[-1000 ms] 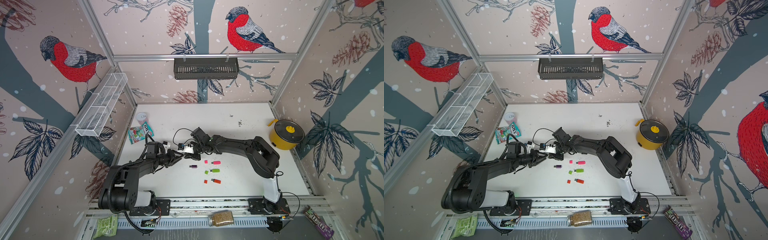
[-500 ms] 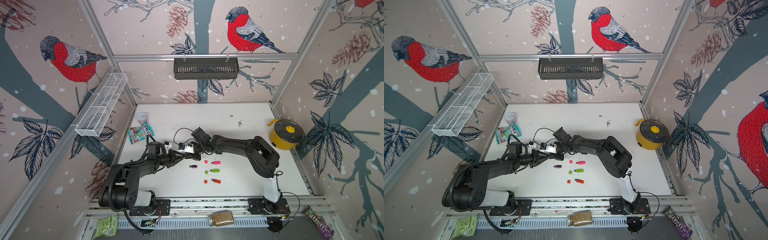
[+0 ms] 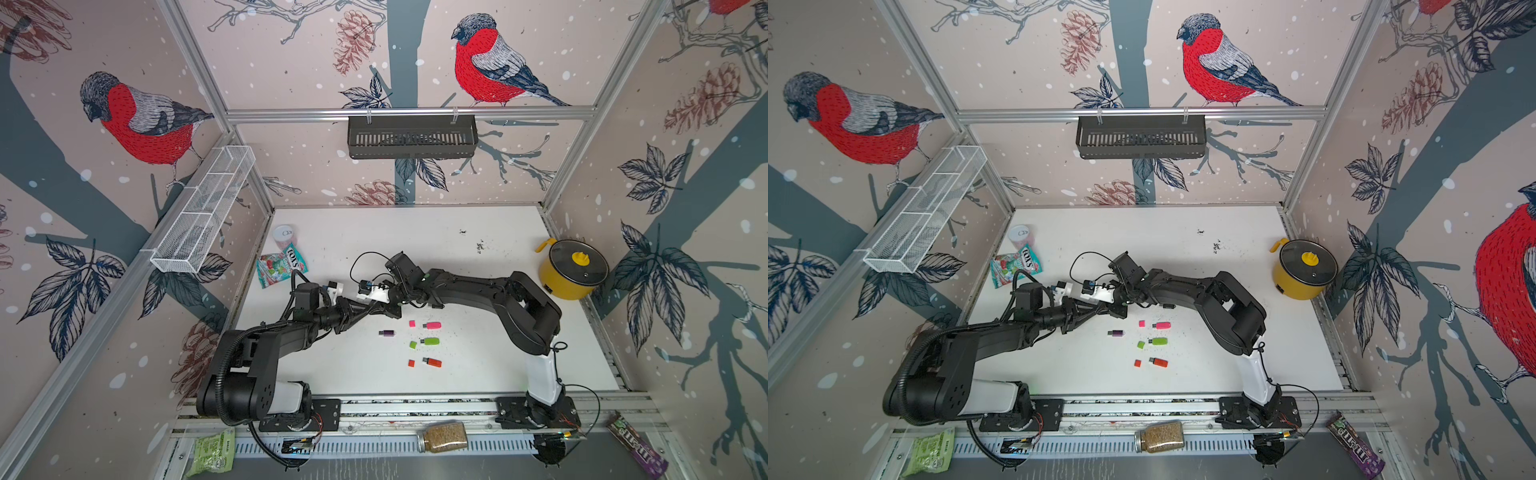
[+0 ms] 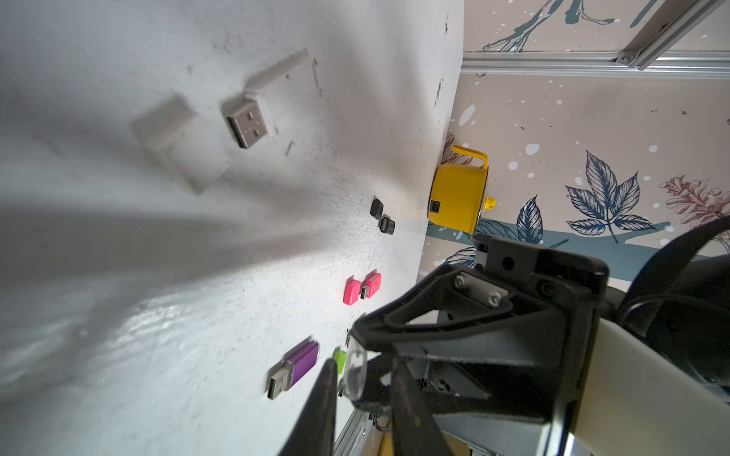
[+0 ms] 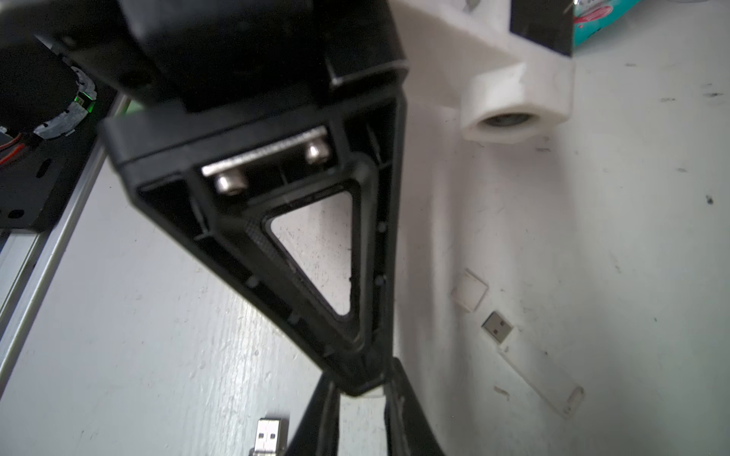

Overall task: Close the usb drive cover
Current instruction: Pick up the cover from the center of the board, then pick up the USB drive from the center of the board, then close the cover of the USB drive.

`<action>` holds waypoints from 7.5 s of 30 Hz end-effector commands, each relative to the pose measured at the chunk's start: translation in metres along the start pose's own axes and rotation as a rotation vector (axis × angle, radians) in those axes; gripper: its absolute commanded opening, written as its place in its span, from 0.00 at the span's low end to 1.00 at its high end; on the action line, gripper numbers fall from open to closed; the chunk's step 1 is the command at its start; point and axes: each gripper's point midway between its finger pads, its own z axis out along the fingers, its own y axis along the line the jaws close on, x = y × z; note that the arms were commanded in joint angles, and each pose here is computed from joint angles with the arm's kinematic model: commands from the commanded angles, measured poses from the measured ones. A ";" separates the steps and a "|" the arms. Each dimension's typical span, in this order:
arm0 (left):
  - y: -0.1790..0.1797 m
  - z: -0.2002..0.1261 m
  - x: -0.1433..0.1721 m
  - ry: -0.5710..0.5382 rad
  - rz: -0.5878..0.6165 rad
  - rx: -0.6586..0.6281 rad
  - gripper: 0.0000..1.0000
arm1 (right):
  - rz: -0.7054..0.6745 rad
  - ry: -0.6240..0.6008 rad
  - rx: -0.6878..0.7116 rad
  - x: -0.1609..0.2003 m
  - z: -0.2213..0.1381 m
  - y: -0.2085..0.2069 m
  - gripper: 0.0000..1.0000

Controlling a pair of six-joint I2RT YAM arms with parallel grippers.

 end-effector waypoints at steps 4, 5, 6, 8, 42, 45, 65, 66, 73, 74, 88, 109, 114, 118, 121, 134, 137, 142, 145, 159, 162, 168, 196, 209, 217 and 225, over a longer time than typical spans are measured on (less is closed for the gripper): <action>-0.014 -0.001 0.000 0.012 0.017 0.049 0.22 | -0.006 -0.042 0.000 -0.012 -0.002 0.000 0.20; -0.016 -0.001 -0.001 0.011 0.016 0.054 0.21 | -0.006 -0.041 -0.001 -0.012 -0.002 0.001 0.20; -0.017 -0.001 -0.001 0.010 0.017 0.058 0.21 | -0.007 -0.042 -0.001 -0.012 -0.001 0.001 0.20; -0.019 -0.002 -0.001 0.009 0.017 0.062 0.19 | -0.003 -0.042 0.001 -0.012 -0.001 0.000 0.20; -0.015 -0.001 -0.011 -0.010 0.091 0.008 0.03 | 0.021 0.015 0.096 0.003 -0.034 -0.026 0.66; -0.015 -0.002 -0.014 -0.020 0.102 0.002 0.03 | 0.036 0.045 0.113 0.015 -0.047 -0.021 0.67; -0.019 -0.017 -0.025 -0.082 0.151 -0.034 0.03 | -0.015 0.301 0.021 0.069 -0.007 0.037 0.57; -0.019 -0.018 -0.024 -0.082 0.152 -0.035 0.03 | -0.014 0.301 0.019 0.070 -0.007 0.037 0.57; -0.017 -0.019 -0.023 -0.085 0.160 -0.045 0.03 | -0.010 0.349 0.018 0.084 0.001 0.038 0.57; -0.017 -0.019 -0.023 -0.085 0.161 -0.044 0.03 | -0.010 0.347 0.017 0.083 0.001 0.038 0.57; -0.017 -0.020 -0.023 -0.087 0.161 -0.050 0.03 | -0.027 0.390 0.036 0.093 0.004 0.036 0.50; -0.018 -0.022 -0.022 -0.092 0.165 -0.052 0.02 | -0.012 0.432 0.029 0.102 -0.005 0.043 0.38; -0.017 -0.021 -0.021 -0.086 0.161 -0.051 0.02 | -0.016 0.416 0.034 0.099 -0.005 0.042 0.30; -0.016 -0.021 -0.020 -0.083 0.160 -0.049 0.02 | -0.001 0.356 0.045 0.086 -0.009 0.039 0.23; -0.015 -0.020 -0.018 -0.078 0.156 -0.042 0.02 | 0.027 0.297 0.059 0.073 -0.015 0.032 0.21; -0.021 -0.009 -0.006 -0.009 0.149 0.026 0.02 | 0.047 0.039 0.151 0.017 -0.054 -0.001 0.20; -0.024 -0.007 -0.003 0.005 0.146 0.047 0.02 | 0.042 0.015 0.159 0.013 -0.056 0.000 0.20; -0.029 -0.005 -0.001 0.021 0.150 0.069 0.02 | 0.050 0.010 0.153 0.015 -0.054 0.003 0.20; -0.032 -0.004 0.000 0.025 0.156 0.075 0.02 | 0.045 0.001 0.151 0.012 -0.052 0.006 0.20; -0.033 -0.003 0.003 0.032 0.153 0.080 0.02 | 0.048 -0.013 0.133 0.007 -0.045 0.008 0.20; -0.033 -0.003 0.003 0.032 0.151 0.080 0.02 | 0.048 -0.011 0.134 0.006 -0.043 0.007 0.20; -0.033 -0.002 0.004 0.037 0.153 0.078 0.02 | 0.039 -0.018 0.140 0.004 -0.044 0.005 0.20; -0.037 -0.002 0.007 0.035 0.140 0.097 0.01 | 0.038 -0.147 0.162 -0.016 -0.050 0.002 0.19; -0.039 -0.002 0.011 0.051 0.139 0.105 0.00 | -0.008 -0.200 0.162 -0.027 -0.044 -0.002 0.19; -0.038 0.002 0.016 0.072 0.139 0.102 0.00 | -0.038 -0.206 0.162 -0.033 -0.041 -0.009 0.19; -0.029 0.007 0.020 0.091 0.136 0.074 0.00 | -0.036 -0.233 0.139 -0.040 -0.041 -0.013 0.19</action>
